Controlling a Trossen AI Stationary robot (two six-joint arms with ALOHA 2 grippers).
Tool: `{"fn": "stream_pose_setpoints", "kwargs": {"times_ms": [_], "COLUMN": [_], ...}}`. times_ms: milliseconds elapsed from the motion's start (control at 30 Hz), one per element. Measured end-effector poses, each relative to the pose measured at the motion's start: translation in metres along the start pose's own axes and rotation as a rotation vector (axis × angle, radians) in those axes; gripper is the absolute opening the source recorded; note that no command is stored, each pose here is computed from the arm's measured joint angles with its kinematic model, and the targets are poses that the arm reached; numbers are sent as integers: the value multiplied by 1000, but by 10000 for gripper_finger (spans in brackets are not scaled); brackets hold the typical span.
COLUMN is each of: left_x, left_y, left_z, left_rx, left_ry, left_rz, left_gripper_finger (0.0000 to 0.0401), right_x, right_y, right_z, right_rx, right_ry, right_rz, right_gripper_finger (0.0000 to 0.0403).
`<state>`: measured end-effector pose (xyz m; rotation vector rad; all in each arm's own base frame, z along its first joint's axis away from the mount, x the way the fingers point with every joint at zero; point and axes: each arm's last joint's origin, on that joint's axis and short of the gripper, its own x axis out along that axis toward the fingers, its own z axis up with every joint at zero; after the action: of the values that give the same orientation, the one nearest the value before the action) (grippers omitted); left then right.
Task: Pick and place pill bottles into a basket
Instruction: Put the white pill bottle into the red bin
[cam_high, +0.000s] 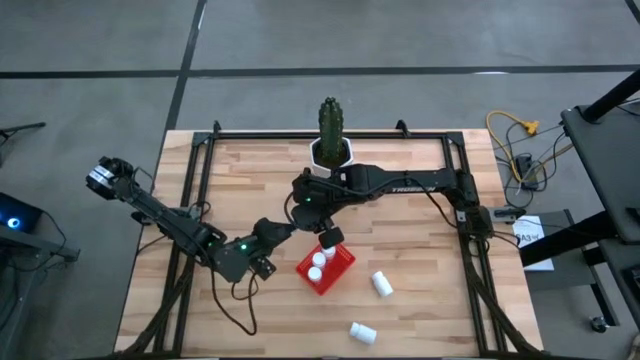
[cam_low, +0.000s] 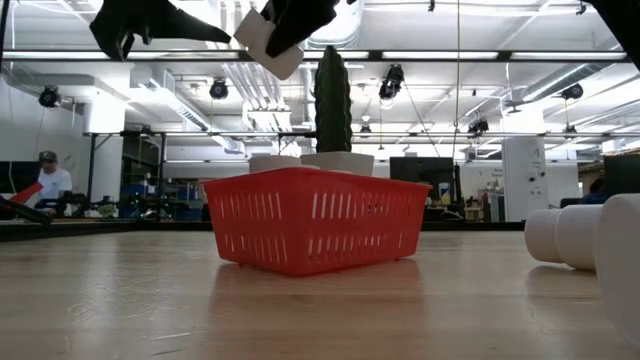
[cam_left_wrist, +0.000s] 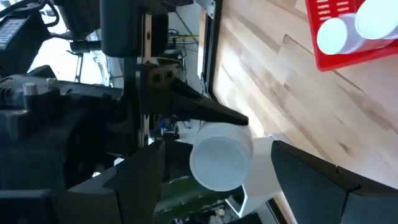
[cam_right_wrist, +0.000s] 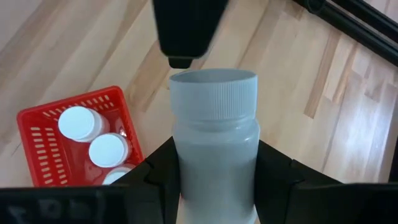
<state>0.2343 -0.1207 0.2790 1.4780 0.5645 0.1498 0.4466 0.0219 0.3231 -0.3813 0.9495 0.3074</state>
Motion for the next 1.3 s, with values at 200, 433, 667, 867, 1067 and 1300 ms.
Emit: {"fn": "stream_pose_setpoints", "kwargs": {"times_ms": [200,433,667,867,1067,1300], "left_x": [0,2,4,6,10,12], "left_y": [1,1,1,1,1,4], "left_z": [2,1,0,-1,-3,-4], "left_rx": [-15,-19,-26,-28,-37,-54], "left_ry": [-52,-61,-84,-95,-105,-101], "left_rz": [-11,-16,-32,-42,-49,-38], "left_gripper_finger": [276,276,276,276,276,276], "right_x": [0,1,1,1,1,1], "right_y": [1,5,9,11,11,11], "right_z": [1,3,5,6,7,7], "right_rx": [-3,-10,-14,-19,-23,-24], "right_ry": [-3,-7,-20,-28,-31,-34], "right_rz": [1,7,27,33,32,30], "right_gripper_finger": [133,134,134,134,134,134]}}
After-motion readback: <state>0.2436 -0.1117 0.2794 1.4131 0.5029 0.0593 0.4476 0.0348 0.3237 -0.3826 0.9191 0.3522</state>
